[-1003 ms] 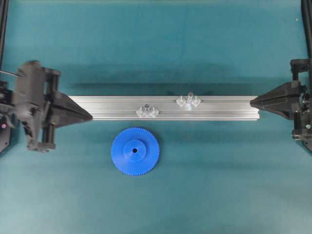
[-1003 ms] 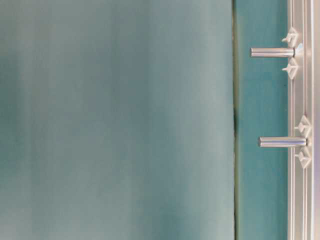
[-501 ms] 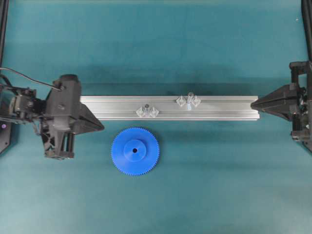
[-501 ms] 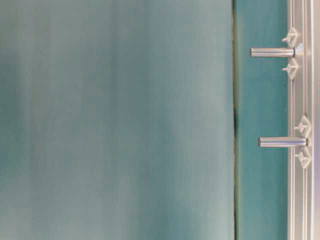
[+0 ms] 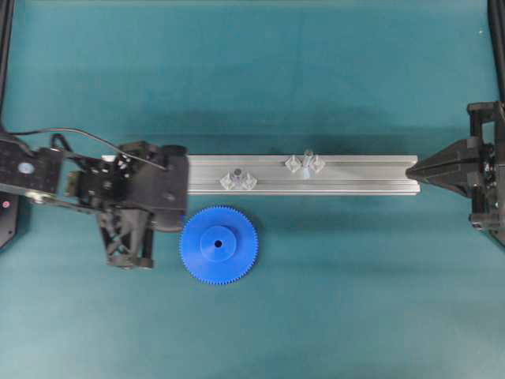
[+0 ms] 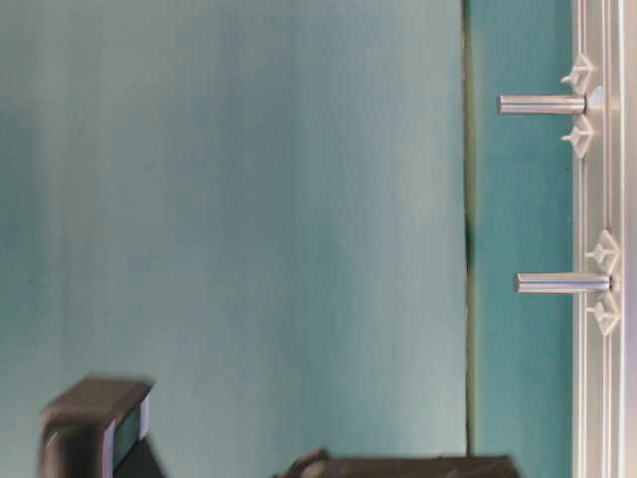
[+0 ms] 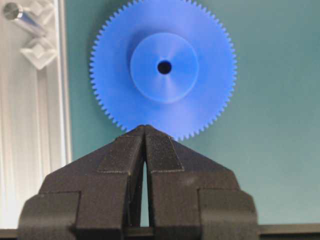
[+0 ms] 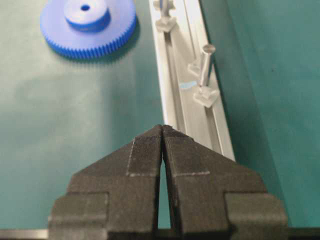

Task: Find the location of the shaft and insert the large gear.
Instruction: 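Move the left gripper over the blue gear's hub, then lower the left gripper and close it on the gear hub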

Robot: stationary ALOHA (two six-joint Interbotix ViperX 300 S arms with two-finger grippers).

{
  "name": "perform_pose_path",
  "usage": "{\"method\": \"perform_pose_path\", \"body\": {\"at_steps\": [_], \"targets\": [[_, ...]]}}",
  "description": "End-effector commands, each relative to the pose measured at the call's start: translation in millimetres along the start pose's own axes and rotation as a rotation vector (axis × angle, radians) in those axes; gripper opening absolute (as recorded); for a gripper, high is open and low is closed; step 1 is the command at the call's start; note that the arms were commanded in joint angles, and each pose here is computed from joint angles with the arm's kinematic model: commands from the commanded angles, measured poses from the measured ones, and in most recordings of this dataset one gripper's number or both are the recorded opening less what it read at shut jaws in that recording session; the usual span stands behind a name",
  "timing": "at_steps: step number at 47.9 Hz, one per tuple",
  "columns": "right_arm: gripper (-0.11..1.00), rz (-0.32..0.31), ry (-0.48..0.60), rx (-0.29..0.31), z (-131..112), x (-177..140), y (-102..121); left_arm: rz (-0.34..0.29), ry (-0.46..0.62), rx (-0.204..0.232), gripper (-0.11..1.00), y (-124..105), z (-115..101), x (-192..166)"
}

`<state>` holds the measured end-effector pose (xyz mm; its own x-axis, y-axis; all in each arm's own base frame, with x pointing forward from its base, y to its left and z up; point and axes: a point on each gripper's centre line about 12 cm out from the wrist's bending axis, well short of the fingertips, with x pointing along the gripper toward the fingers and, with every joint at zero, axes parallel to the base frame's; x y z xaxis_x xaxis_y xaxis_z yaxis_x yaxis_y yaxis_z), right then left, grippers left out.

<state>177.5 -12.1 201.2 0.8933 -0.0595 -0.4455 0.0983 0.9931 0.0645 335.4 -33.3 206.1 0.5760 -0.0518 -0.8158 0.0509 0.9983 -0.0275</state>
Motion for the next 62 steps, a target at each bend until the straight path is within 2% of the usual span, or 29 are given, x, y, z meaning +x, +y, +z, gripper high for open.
{"method": "perform_pose_path", "body": {"at_steps": [1, 24, 34, 62], "targets": [[0.03, -0.002, -0.006, 0.012, 4, 1, 0, -0.004, -0.023, 0.01, 0.0, -4, 15, 0], [0.03, -0.005, 0.004, 0.011, 0, 1, -1, -0.01, 0.069, 0.031, 0.0, -14, 35, 48], [0.03, -0.005, 0.007, 0.013, -2, 1, -1, -0.008, 0.108, 0.033, 0.0, -15, 42, 58], [0.03, -0.005, 0.004, 0.013, -2, 1, -1, -0.001, 0.198, 0.042, 0.0, -15, 40, 74]]}}
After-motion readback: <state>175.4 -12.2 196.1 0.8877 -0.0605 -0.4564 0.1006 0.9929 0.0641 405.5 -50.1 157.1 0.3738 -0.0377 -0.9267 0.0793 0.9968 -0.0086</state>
